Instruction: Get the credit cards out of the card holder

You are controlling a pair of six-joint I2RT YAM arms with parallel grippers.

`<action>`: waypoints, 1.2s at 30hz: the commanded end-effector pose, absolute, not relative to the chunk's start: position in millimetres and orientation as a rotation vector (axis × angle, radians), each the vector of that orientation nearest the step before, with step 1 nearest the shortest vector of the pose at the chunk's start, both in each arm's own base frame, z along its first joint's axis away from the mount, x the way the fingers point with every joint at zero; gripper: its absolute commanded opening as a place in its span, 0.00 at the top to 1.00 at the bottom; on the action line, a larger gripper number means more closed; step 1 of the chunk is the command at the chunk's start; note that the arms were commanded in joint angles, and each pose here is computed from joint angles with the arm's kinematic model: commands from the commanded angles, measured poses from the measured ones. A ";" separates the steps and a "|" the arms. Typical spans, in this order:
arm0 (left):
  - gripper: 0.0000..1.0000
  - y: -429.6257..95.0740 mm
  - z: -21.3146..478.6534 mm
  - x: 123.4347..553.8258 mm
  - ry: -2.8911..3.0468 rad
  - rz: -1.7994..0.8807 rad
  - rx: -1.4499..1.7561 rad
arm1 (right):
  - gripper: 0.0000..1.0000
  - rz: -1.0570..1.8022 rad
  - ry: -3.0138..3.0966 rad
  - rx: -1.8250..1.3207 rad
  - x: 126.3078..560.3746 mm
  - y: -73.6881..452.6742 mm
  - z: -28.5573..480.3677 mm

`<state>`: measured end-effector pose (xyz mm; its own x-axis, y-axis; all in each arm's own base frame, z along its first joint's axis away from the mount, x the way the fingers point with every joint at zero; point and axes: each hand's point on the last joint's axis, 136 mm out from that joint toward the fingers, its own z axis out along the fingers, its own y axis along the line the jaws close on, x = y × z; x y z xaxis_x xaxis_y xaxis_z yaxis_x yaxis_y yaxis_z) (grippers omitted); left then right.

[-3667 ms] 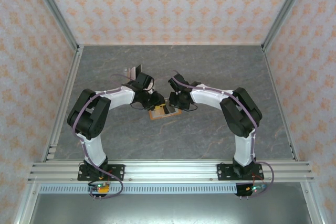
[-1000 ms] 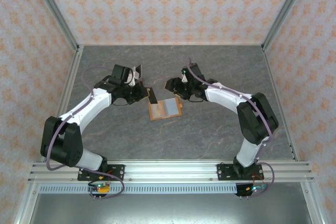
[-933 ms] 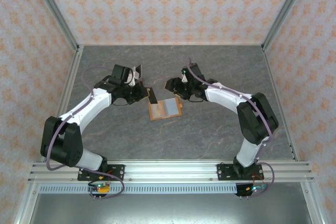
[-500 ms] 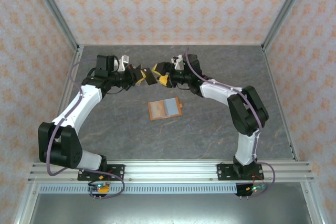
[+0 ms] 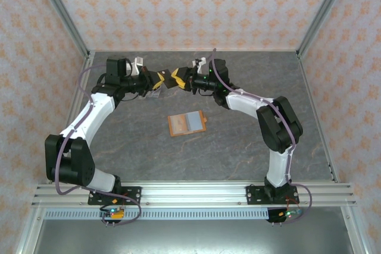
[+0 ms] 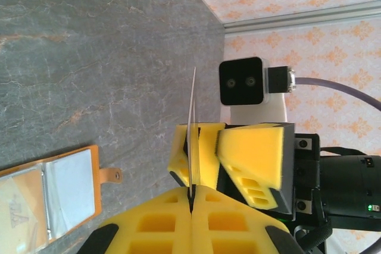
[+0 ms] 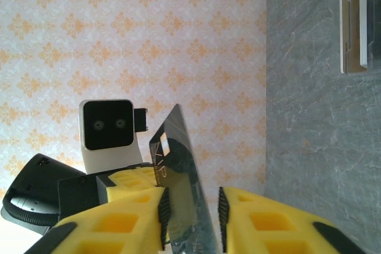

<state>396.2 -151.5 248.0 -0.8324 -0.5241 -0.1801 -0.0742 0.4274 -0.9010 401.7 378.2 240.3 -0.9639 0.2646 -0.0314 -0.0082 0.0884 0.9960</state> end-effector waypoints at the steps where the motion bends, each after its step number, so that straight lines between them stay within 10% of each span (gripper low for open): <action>1: 1.00 -150.8 254.7 398.0 2.211 -1.410 -0.482 | 0.77 2.005 2.102 0.135 387.1 377.9 267.9; 16: 0.88 -135.3 230.2 396.8 2.279 -1.324 -0.550 | 0.97 1.922 2.133 0.080 378.5 379.2 265.5; 28: 0.07 -59.8 158.3 407.2 2.411 -0.831 -0.800 | 1.00 1.366 2.360 0.080 398.4 359.7 215.7; 36: 0.00 -16.0 118.0 448.2 2.391 -0.552 -0.804 | 1.00 1.186 2.460 0.047 409.2 366.3 182.5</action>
